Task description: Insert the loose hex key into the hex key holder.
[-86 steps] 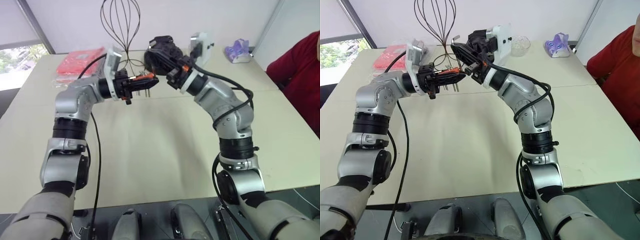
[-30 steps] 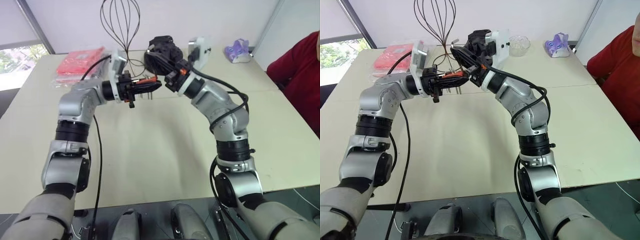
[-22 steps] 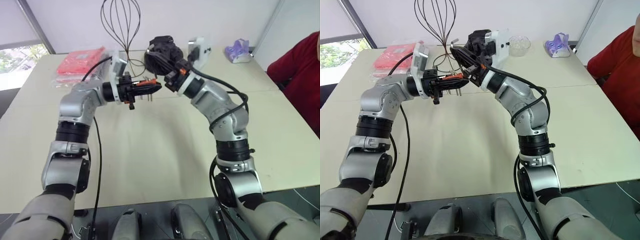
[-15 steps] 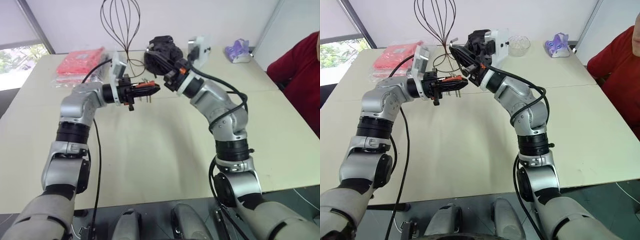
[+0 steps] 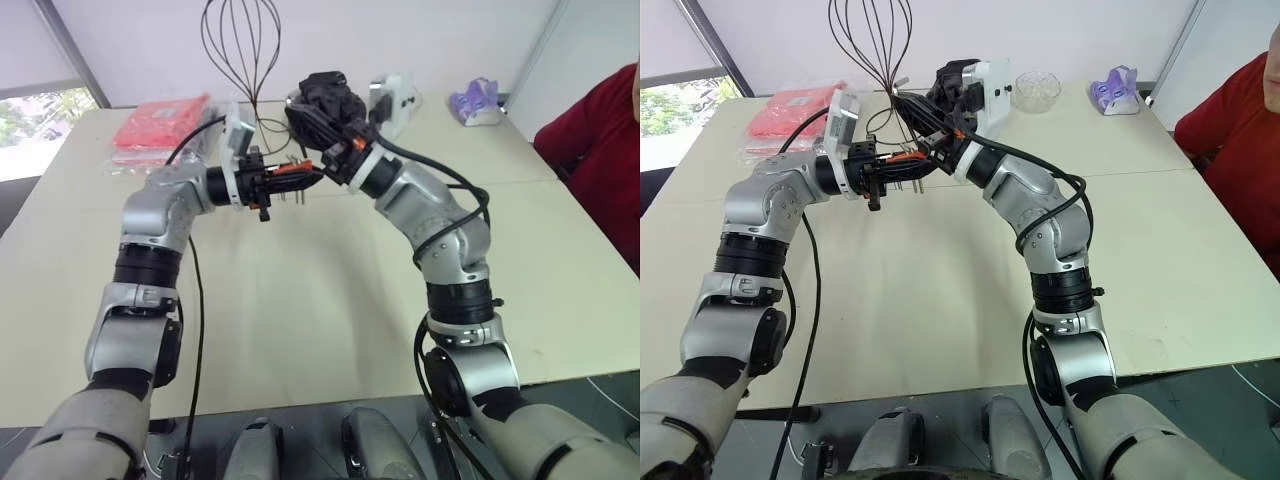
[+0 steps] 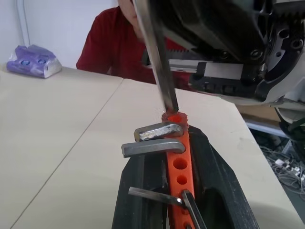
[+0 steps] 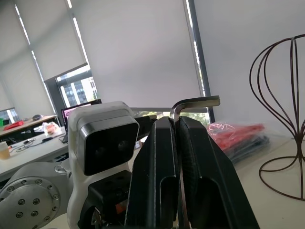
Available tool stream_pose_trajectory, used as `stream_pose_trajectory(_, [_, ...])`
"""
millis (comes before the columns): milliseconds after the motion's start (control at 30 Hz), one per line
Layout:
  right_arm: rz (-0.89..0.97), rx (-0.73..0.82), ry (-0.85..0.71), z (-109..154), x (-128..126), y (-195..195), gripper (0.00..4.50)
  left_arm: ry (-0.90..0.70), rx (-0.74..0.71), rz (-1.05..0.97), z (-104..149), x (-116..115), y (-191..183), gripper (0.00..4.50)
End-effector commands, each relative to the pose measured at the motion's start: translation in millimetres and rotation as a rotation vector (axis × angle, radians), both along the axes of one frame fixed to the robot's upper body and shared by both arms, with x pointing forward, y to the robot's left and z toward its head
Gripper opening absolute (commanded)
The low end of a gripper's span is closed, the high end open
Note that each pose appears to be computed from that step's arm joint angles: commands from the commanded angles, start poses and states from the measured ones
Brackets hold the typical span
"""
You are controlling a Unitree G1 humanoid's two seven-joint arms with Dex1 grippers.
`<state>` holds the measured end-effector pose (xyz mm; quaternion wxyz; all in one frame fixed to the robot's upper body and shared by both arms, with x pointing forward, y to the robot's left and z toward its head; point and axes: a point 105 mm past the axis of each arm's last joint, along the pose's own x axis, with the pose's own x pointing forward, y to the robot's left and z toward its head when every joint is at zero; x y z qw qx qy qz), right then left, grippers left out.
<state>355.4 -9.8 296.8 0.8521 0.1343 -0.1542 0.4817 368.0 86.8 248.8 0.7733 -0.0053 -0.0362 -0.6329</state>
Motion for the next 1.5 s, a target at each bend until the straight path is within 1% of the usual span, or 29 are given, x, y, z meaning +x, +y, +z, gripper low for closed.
stream_pose_trajectory(33, [0.018,0.019,-0.051,12.0,-8.3,0.6,0.05,-0.070,-0.048,-0.004,26.5,-3.1,0.3,0.00])
stream_pose_trajectory(367, [0.020,0.015,-0.039,6.9,-8.1,1.8,0.05,-0.072,-0.082,0.015,32.5,-1.6,0.8,0.00])
stream_pose_trajectory(633, [-0.006,0.005,-0.028,0.1,-2.0,-4.0,0.05,-0.061,-0.099,0.002,35.6,-5.0,1.1,0.00])
stream_pose_trajectory(733, [-0.015,0.008,-0.033,1.3,0.6,-5.9,0.05,-0.051,-0.072,-0.020,29.6,-9.5,0.2,0.00])
stream_pose_trajectory(900, [-0.019,0.010,-0.040,3.4,2.1,-7.0,0.05,-0.044,-0.063,-0.026,27.2,-12.2,2.0,0.00])
stream_pose_trajectory(1100, [-0.012,0.014,-0.041,4.2,0.9,-5.4,0.05,-0.049,-0.057,0.000,26.0,-9.1,4.1,0.00])
stream_pose_trajectory(1200, [-0.010,0.015,-0.040,4.1,0.6,-4.8,0.05,-0.054,-0.076,0.015,29.2,-6.3,3.3,0.00])
stream_pose_trajectory(1333, [-0.016,0.019,-0.041,4.6,0.8,-5.3,0.05,-0.044,-0.098,0.006,31.6,-6.4,1.4,0.00])
stream_pose_trajectory(1500, [-0.026,0.038,-0.040,8.3,2.7,-7.0,0.05,-0.039,-0.094,-0.005,28.9,-7.0,-1.8,0.00])
